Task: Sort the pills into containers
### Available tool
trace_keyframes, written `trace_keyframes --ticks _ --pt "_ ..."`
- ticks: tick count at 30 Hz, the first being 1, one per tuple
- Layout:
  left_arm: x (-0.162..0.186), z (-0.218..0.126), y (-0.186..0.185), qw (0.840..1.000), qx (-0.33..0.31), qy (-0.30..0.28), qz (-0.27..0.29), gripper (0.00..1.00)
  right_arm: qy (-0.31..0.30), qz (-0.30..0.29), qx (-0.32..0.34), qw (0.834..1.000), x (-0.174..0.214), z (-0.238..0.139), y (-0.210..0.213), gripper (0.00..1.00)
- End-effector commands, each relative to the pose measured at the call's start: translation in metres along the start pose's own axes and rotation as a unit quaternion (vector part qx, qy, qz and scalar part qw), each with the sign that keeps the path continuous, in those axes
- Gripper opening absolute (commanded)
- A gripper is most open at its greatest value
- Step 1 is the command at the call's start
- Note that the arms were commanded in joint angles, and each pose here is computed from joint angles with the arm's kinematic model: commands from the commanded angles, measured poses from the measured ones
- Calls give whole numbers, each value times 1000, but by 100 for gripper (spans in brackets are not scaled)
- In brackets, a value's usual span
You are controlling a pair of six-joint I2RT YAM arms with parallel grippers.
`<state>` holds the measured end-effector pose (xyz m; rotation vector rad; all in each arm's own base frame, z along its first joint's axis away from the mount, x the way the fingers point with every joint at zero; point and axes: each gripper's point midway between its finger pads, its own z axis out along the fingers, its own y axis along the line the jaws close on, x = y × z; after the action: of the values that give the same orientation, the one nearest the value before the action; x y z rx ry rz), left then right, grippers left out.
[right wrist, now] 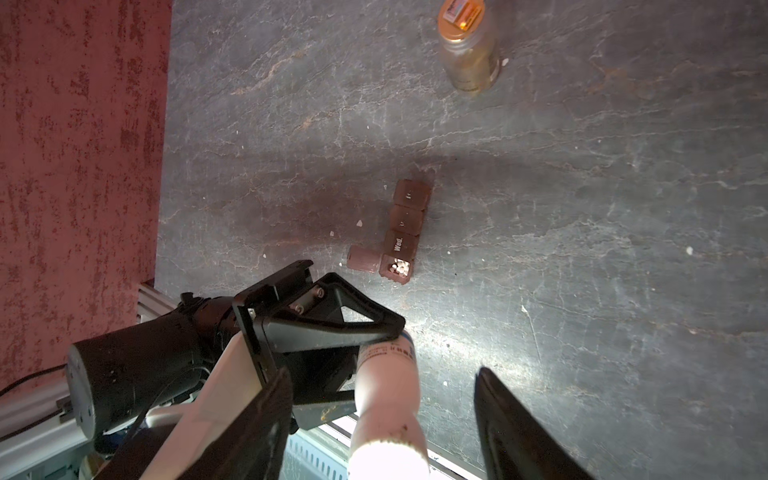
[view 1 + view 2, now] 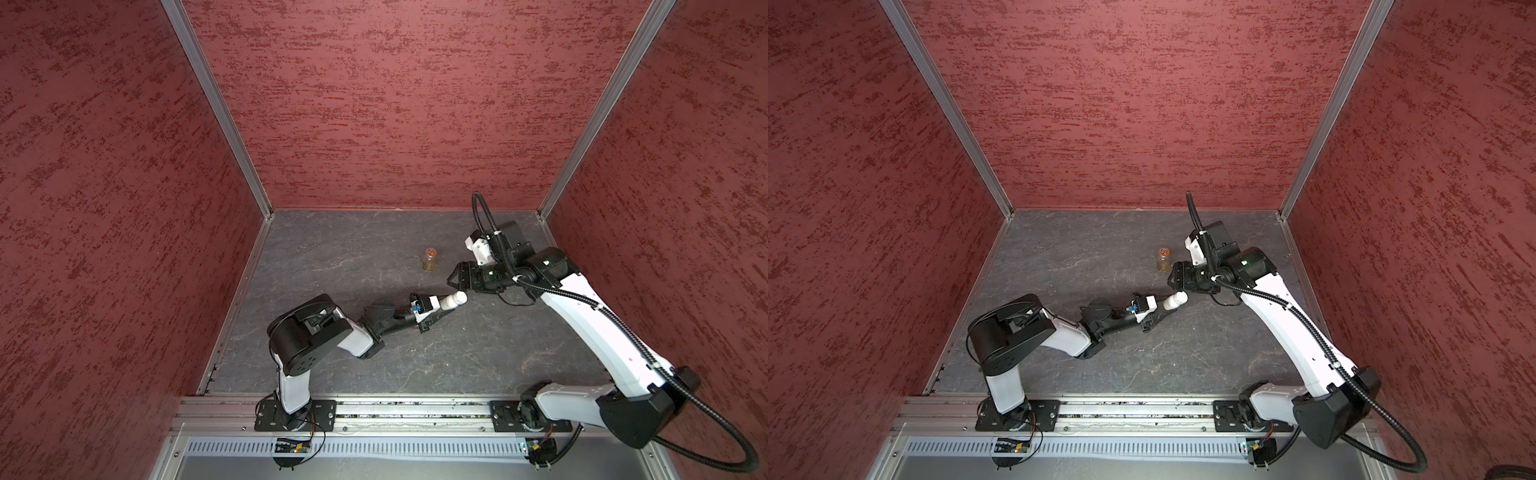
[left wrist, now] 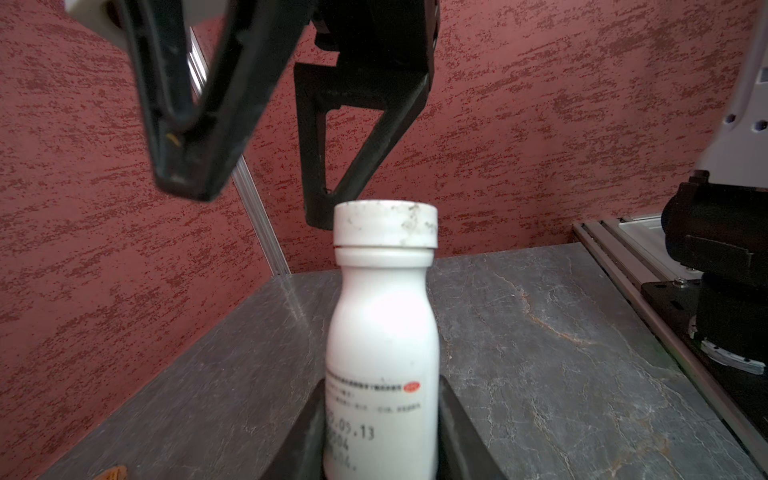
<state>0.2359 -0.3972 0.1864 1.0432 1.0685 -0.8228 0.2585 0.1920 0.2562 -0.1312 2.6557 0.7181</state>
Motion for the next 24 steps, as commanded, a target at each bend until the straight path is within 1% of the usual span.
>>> trace_keyframes --ticks 1,7,10,20,24 --pt "8 1 4 1000 -9 5 -8 0 7 -25 -30 999 2 -4 13 67" --pt "11 3 10 1000 -22 7 -5 0 29 -28 -42 998 12 -3 18 62" --pt "10 4 11 1000 -24 6 -5 0 42 -26 -38 998 16 0 16 61" --pt "10 4 11 1000 -20 5 -5 0 42 -32 -21 998 14 7 11 65" --pt "11 3 10 1000 -20 6 -6 0 20 -43 -12 999 3 3 11 67"
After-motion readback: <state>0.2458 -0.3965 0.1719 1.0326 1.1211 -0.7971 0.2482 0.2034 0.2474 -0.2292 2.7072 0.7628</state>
